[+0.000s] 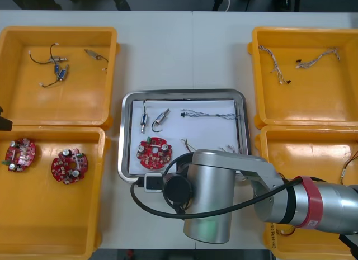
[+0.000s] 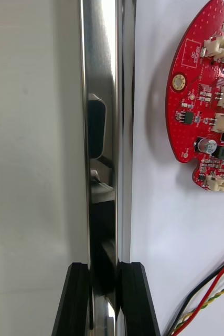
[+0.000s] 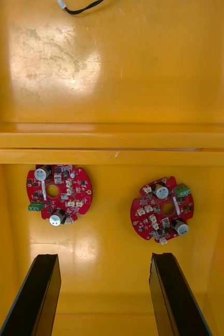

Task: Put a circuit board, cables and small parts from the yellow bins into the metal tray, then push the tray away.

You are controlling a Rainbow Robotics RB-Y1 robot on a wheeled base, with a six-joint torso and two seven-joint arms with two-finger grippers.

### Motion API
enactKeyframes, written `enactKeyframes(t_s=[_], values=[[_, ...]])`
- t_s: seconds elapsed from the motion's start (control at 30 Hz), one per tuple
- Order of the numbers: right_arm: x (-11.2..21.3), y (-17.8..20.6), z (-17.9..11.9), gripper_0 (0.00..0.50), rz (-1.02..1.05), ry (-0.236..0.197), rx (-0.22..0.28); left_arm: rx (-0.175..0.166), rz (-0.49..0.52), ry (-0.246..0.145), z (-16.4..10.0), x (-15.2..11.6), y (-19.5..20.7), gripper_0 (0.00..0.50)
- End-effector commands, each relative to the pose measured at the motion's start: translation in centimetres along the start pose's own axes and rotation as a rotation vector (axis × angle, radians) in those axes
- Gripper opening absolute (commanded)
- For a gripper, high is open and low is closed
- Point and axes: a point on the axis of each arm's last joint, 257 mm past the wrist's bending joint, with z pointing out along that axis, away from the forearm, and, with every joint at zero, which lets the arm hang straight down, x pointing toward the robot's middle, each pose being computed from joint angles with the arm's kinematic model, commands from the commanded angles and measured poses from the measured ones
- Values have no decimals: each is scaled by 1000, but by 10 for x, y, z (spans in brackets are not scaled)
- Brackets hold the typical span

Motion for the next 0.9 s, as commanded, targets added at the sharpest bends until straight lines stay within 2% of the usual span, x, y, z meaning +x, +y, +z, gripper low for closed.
enactKeyframes(t_s=[0.03,0.53,0.9], values=[[-2,-18,-6,130,-2,-2,40,6,92,0,-2,6,-4,500],[-2,-51,-14,128,-25,6,115,6,92,0,-2,6,-4,500],[9,-82,-15,130,-28,39,212,6,92,0,-2,6,-4,500]])
